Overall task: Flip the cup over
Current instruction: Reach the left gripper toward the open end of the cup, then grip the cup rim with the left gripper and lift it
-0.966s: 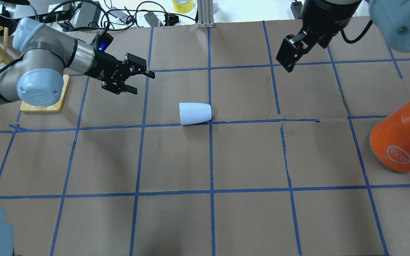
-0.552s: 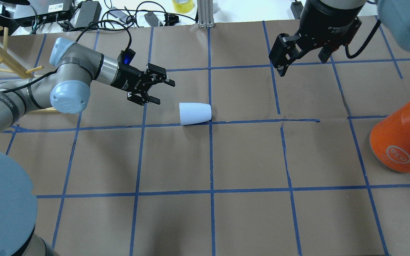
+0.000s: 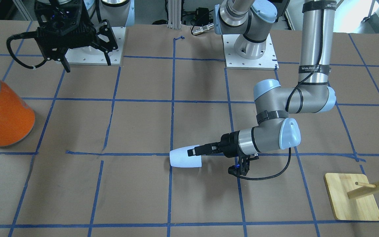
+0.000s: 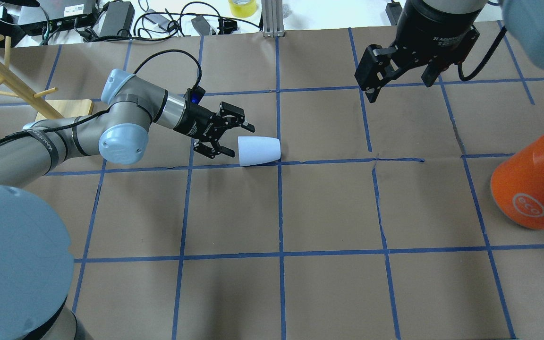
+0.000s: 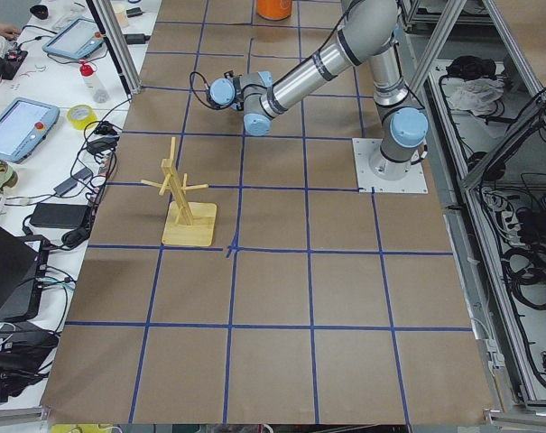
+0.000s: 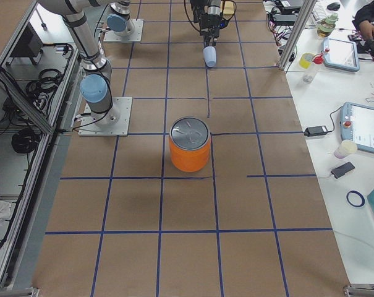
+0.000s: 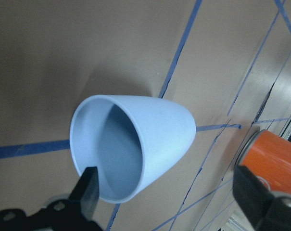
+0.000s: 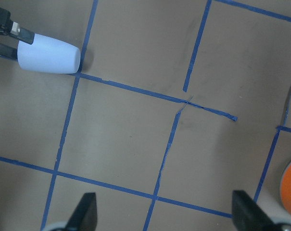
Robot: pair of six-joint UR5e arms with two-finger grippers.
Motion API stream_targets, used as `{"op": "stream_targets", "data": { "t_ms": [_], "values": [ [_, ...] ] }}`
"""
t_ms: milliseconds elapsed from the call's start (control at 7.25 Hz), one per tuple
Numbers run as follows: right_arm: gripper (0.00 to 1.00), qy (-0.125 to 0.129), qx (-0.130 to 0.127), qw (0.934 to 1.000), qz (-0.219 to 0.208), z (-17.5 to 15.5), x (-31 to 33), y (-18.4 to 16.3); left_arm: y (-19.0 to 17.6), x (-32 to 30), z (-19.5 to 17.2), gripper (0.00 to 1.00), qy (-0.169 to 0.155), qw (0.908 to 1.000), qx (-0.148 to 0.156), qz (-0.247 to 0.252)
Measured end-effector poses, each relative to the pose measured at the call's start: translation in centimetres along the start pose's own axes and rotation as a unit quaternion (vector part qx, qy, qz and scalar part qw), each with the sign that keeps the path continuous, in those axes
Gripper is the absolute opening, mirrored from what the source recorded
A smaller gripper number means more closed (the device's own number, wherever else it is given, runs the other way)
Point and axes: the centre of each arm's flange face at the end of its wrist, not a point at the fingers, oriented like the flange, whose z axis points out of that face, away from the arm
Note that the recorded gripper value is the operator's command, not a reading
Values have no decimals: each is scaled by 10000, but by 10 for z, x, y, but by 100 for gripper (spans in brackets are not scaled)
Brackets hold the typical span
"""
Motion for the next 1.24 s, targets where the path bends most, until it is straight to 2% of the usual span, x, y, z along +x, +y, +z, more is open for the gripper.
{"op": "stream_targets", "data": {
  "t_ms": [138, 414, 552, 966, 1241],
  "values": [
    [100, -4, -4, 10000, -5, 0, 0, 0, -1, 2, 6, 69, 8, 9999, 72, -74],
    [100, -2, -8, 10000, -5, 1, 0, 1, -4, 11, 9, 12, 60, 9995, 297, -131],
    [100, -1, -12, 10000, -14, 1, 0, 1, -4, 13, 9, 0, 78, 9993, 351, -129],
    [100, 2, 19, 10000, -28, 1, -1, 0, -2, 21, 3, 0, 107, 9982, 441, -401],
    [100, 1, 52, 10000, -28, 1, 0, -2, 3, 46, -19, 0, 109, 9950, 689, -709]
  ]
}}
